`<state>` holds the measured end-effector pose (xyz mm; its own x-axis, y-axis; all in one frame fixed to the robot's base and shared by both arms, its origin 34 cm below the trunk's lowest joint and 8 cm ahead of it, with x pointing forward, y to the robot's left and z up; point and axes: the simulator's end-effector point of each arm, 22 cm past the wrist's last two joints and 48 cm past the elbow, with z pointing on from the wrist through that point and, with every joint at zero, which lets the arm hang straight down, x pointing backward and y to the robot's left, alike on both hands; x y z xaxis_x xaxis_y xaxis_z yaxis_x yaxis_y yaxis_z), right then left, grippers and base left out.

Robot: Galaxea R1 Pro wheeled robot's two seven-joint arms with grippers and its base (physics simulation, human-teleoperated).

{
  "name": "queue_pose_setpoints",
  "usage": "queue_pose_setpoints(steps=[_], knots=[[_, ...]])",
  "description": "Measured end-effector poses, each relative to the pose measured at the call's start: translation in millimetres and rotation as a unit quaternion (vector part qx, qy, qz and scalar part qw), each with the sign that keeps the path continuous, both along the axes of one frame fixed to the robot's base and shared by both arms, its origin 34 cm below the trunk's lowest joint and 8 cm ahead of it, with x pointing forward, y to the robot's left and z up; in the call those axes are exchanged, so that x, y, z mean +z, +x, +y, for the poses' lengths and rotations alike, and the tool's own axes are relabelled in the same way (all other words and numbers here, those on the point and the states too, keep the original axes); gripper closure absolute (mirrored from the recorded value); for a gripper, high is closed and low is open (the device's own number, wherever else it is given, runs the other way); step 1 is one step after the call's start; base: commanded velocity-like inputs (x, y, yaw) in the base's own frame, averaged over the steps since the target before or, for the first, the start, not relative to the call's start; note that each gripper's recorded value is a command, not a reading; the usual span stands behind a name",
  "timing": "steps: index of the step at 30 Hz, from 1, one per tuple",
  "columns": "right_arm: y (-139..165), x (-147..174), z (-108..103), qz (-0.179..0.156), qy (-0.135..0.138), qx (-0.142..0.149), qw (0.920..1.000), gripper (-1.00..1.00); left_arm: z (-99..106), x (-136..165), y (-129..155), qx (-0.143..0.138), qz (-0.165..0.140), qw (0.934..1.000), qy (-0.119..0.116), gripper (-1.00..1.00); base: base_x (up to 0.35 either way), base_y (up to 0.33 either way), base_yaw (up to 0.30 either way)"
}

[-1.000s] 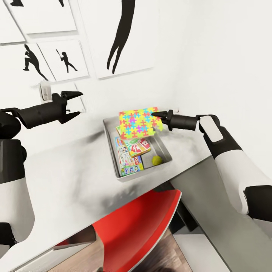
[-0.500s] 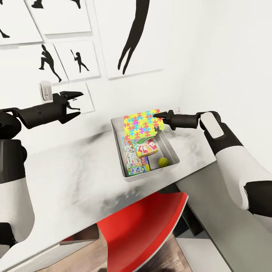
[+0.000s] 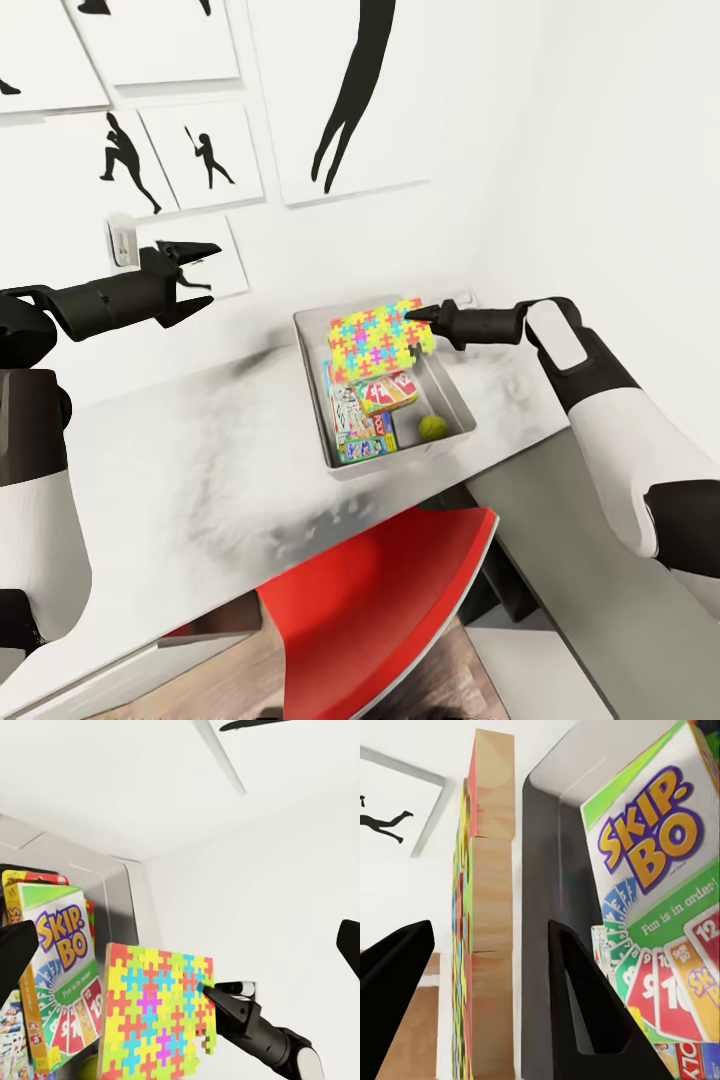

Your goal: Put all the toys in the child's room - the three board games (two on the bed and one on the table), the two jigsaw puzzles on the table, and the tennis ball on the table - inside the toy box on the table in the child's room.

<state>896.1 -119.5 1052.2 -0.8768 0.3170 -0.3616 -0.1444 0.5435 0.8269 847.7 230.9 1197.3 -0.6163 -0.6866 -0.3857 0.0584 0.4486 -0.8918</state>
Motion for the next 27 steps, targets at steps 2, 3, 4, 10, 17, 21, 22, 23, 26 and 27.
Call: queue_pose_setpoints(steps=[2,3,4,10,17,21,22,23,26,27], knots=[[0,-3,0,0.002,-0.001,0.0,1.0,1.0,0,-2,1,0.0,0.001,1.0,0.0,-1.0,0.0,0.0,0.001],[0,-5,0,0.003,-0.002,0.0,1.0,1.0,0,-3,1,0.0,0.002,1.0,0.0,-1.0,0.0,0.0,0.0],[-1,-7,0,0.004,-0.003,0.001,1.0,1.0,0,-4,1,0.0,0.003,1.0,0.0,-1.0,0.0,0.0,0.0],[-3,-19,3,0.011,-0.011,0.007,0.9999,1.0,0,-11,3,0.0,0.007,1.0,0.0,-1.0,0.0,0.0,0.0],[-7,-31,10,0.019,-0.014,0.014,0.9996,1.0,0,-19,5,0.0,0.013,0.9999,0.0,-1.0,0.0,0.0,0.0],[-8,-37,13,0.023,-0.014,0.017,0.9995,1.0,0,-24,6,0.0,0.016,0.9999,0.0,-1.0,0.0,0.0,0.0],[-8,-38,14,0.024,-0.014,0.018,0.9995,1.0,0,-25,6,0.0,0.017,0.9999,0.0,-1.0,0.0,0.0,0.0],[-8,-39,15,0.024,-0.014,0.018,0.9994,1.0,0,-26,6,0.0,0.018,0.9998,0.0,-1.0,0.0,0.0,0.0],[-8,-42,15,0.026,-0.014,0.019,0.9994,1.0,0,-28,7,0.0,0.019,0.9998,0.0,-1.0,0.0,0.0,0.0],[-9,-42,16,0.026,-0.014,0.019,0.9994,1.0,0,-29,7,0.0,0.019,0.9998,0.0,-1.0,0.0,0.0,0.0]])
